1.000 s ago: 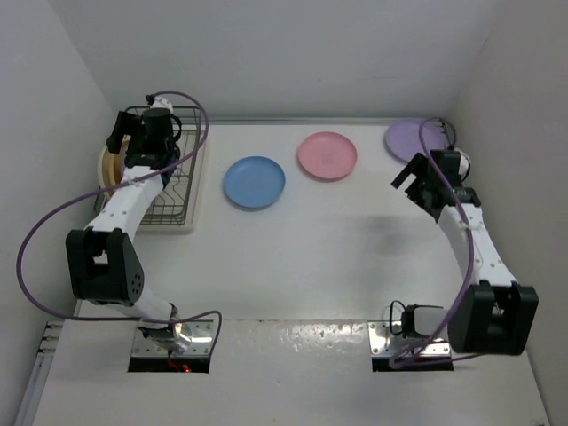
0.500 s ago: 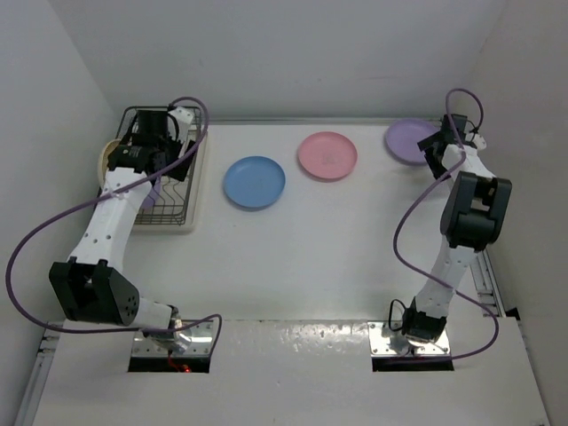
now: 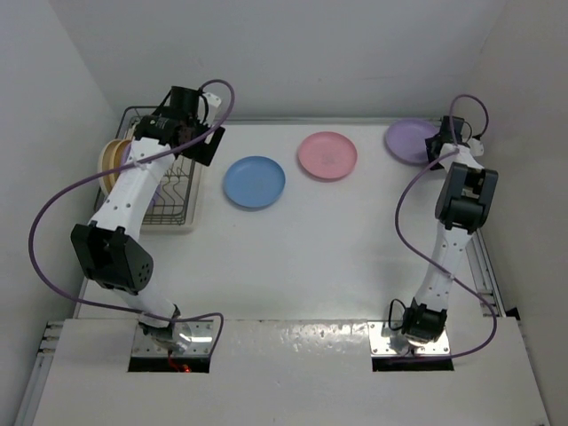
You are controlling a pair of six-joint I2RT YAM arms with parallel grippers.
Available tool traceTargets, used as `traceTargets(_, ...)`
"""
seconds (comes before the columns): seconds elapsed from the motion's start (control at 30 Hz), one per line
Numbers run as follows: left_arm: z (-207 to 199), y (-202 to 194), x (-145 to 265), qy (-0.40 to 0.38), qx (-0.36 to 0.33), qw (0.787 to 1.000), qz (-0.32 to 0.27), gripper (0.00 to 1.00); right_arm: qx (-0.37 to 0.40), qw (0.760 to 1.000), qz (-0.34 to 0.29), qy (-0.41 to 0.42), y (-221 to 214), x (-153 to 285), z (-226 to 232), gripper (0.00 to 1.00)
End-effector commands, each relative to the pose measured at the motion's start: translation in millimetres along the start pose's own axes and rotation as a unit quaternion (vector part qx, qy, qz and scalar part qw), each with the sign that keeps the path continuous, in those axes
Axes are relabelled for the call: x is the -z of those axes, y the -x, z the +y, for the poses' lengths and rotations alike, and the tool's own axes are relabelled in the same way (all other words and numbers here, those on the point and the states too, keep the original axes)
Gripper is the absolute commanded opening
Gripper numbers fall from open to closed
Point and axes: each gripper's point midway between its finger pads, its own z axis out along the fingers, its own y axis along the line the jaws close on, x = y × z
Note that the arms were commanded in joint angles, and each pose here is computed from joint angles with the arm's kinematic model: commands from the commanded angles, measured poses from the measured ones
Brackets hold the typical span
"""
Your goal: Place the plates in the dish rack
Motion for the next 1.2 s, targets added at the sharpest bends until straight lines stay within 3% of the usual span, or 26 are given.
traceTargets(0.0,0.4,13.6,10.4,0.013,0.005,1.0,-0.011,0.92,-0.049,0.997,0.023,-0.062,-29.6,-18.7,-34.8,0.57)
traceTargets(0.13,-1.3,14.6,11.2,0.014,-0.003,1.0,-0.011,0.92,-0.06,0.994,0.018,-0.091,-32.5,-21.8,-49.0,0.4)
traceTargets(0.27,-0.1,17.4,13.0,0.015,-0.001,1.0,-0.015,0.92,-0.051,0.993,0.029,-0.105,-40.6,-22.0,-60.7,0.0)
traceTargets(0.43,-16.6,20.2,14.2,-0.016,-0.01,1.0,-0.021,0.92,-0.012,0.999,0.04,-0.005,-40.8,-2.9,-37.0,0.0)
traceTargets(0.53,-39.7,19.8,15.0,-0.061,-0.021,0.998,-0.023,0.92,0.033,0.997,0.039,0.062,-33.2,35.2,-22.1,0.0)
traceTargets(0.63,-62.4,17.9,16.7,-0.103,-0.032,0.994,-0.023,0.92,0.082,0.989,0.024,0.125,-17.2,85.3,-1.2,0.0)
traceTargets(0.73,-96.4,14.8,22.3,-0.178,-0.041,0.983,-0.03,0.92,0.11,0.972,-0.012,0.209,10.7,169.7,17.1,0.0)
traceTargets(0.8,-115.4,18.2,28.9,-0.216,-0.048,0.974,-0.039,0.92,0.146,0.963,0.018,0.225,-15.1,188.5,-1.4,0.0)
traceTargets(0.83,-126.5,16.9,31.7,-0.246,-0.048,0.967,-0.042,0.92,0.17,0.95,-0.001,0.262,-6.6,228.4,12.1,0.0)
traceTargets(0.9,-147.0,22.5,40.6,-0.281,-0.054,0.957,-0.054,0.92,0.243,0.933,0.032,0.263,-36.1,242.5,-13.2,0.0)
traceTargets(0.93,-155.2,23.3,45.0,-0.298,-0.052,0.952,-0.056,0.92,0.271,0.915,0.039,0.295,-51.2,280.3,-5.5,0.0)
traceTargets(1.0,-173.6,26.9,59.1,-0.342,-0.058,0.935,-0.073,0.92,0.337,0.892,0.067,0.294,-81.1,291.1,-34.1,0.0)
traceTargets(1.03,-183.6,31.9,70.7,-0.358,-0.066,0.927,-0.089,0.92,0.366,0.868,0.08,0.325,-103.4,324.7,-33.6,0.0)
traceTargets(1.17,-216.7,23.1,105.7,-0.432,-0.099,0.889,-0.111,0.92,0.439,0.821,0.133,0.339,-163.4,366.9,-79.7,0.0)
